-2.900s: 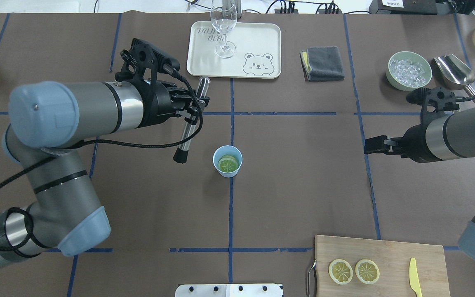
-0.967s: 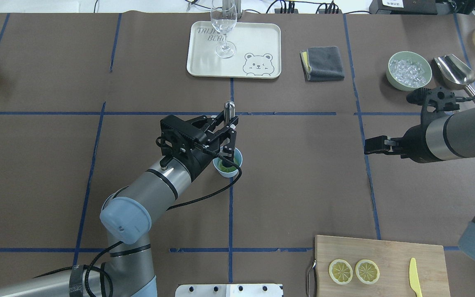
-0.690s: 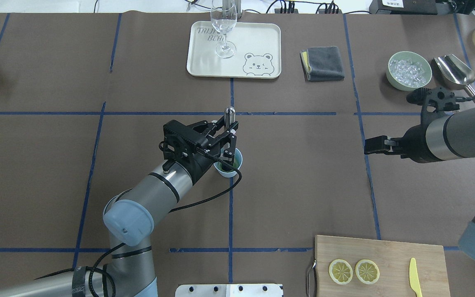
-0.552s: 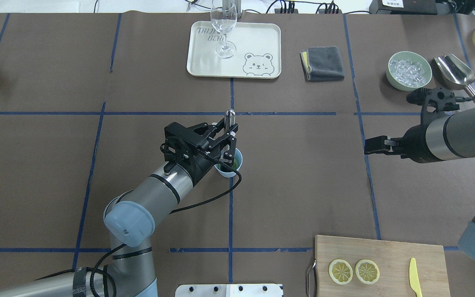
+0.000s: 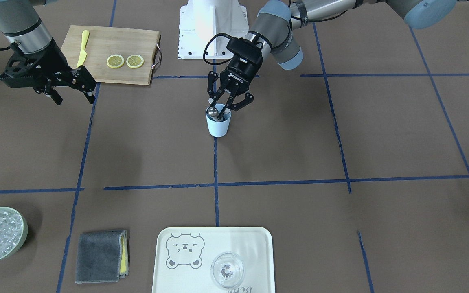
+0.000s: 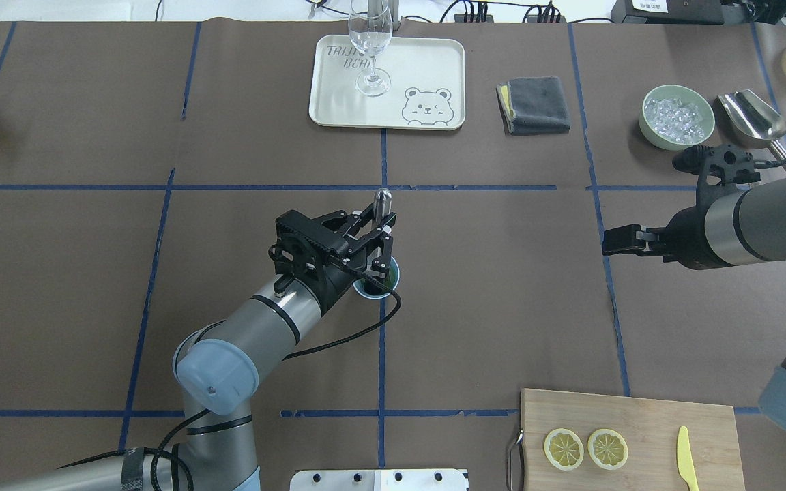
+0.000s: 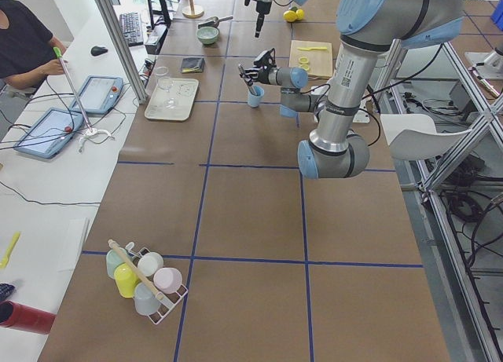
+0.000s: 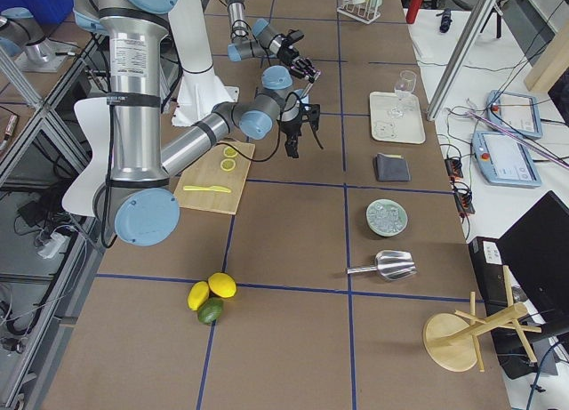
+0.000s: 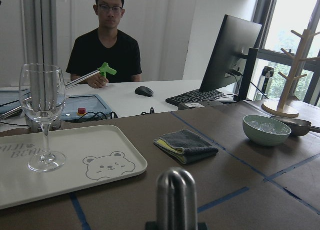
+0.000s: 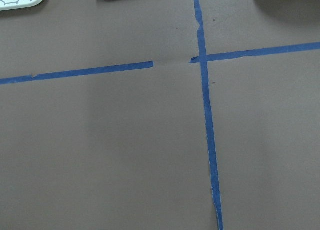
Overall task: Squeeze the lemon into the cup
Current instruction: 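Press the muddler down into the cup onto the lemon slice, then lift the muddler out of the cup and carry it back with the left gripper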
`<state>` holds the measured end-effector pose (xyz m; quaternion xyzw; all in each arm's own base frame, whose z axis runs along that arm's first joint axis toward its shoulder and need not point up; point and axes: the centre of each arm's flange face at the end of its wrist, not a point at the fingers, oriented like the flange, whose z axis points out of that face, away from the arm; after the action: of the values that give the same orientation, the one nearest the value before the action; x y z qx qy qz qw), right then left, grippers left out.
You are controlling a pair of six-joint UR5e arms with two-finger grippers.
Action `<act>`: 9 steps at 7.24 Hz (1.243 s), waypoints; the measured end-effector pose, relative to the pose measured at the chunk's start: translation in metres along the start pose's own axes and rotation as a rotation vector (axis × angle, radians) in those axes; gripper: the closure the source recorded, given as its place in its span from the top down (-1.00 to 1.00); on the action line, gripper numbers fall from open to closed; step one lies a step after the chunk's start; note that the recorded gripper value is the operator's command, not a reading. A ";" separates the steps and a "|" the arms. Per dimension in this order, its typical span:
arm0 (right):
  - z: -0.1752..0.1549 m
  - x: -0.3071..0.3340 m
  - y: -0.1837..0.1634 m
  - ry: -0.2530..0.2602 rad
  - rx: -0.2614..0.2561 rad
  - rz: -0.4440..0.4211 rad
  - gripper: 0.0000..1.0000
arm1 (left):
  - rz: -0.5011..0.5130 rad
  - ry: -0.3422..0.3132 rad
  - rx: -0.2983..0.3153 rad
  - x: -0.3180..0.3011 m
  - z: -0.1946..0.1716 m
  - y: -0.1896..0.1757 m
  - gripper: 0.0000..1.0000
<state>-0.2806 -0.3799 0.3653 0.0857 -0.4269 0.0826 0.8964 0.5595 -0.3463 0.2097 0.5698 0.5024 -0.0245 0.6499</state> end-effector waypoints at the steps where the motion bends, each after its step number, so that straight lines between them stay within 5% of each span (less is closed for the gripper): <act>1: -0.001 0.000 0.000 -0.001 0.000 0.000 1.00 | -0.002 0.003 0.000 0.002 -0.001 -0.001 -1.00; 5: -0.002 -0.001 0.000 -0.004 0.002 0.003 1.00 | 0.017 0.046 0.077 0.013 -0.015 -0.043 -1.00; 9: 0.001 0.001 0.000 0.002 -0.001 0.005 1.00 | -0.034 0.040 0.248 -0.025 -0.019 -0.125 -1.00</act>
<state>-0.2808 -0.3802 0.3662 0.0842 -0.4264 0.0849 0.8966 0.4602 -0.3892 0.1401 0.6378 0.5177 -0.0862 0.5637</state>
